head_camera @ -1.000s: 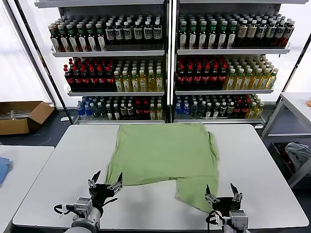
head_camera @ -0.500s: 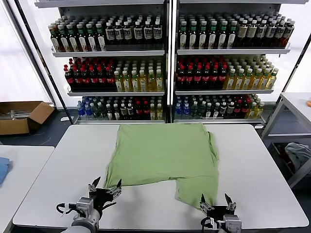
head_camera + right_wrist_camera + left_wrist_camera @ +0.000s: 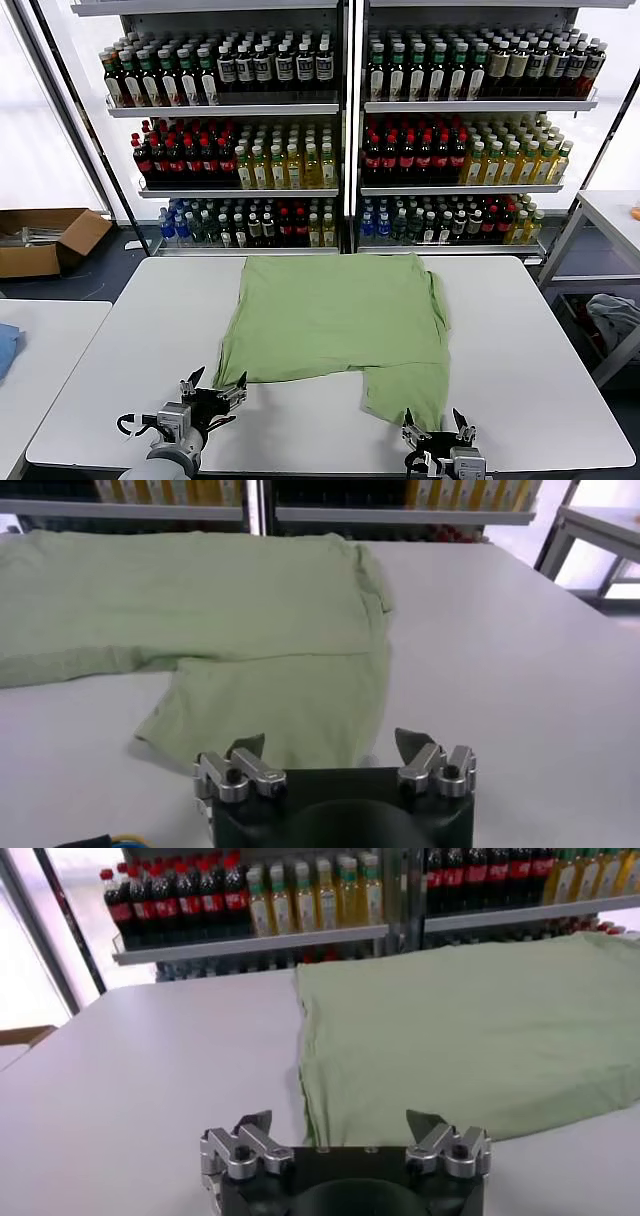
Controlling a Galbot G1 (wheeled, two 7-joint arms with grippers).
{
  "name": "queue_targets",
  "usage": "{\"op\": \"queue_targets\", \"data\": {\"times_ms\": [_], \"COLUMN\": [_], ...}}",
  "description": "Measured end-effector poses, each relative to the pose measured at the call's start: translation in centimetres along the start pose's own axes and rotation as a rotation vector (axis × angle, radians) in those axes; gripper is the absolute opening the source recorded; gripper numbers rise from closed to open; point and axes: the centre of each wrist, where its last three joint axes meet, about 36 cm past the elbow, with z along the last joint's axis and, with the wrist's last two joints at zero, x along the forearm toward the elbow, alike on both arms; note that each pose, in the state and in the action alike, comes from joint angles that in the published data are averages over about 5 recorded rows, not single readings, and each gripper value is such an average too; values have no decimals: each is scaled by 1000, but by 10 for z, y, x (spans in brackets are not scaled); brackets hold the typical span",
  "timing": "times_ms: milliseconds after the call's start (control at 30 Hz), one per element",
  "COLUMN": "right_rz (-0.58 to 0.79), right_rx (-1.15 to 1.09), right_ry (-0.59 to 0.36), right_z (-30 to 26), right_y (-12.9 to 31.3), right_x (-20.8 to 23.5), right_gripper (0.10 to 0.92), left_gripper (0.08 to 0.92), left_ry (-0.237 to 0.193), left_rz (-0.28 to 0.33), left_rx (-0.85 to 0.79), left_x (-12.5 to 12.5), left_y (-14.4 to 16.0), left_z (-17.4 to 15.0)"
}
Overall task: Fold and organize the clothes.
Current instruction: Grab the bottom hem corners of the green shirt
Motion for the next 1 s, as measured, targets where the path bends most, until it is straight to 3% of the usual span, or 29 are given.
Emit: {"op": "queue_targets", "data": {"times_ms": [300,400,1000], "right_rz": [8,8,3], "right_rx": [-11,-14,-8], "right_ry": [17,18,27], "right_z": [4,5,12], "right_y": [-1,0,1], "right_x": [-4,-5,-10], "right_gripper": [818,769,250], "left_gripper": [823,805,312], "left_ry": [23,30,51], "left_rz": [4,7,22], "left_rx": [7,8,6], "left_x": [-5,-6,-12], "left_y": [0,-1,-1], "left_z": [6,8,15]}}
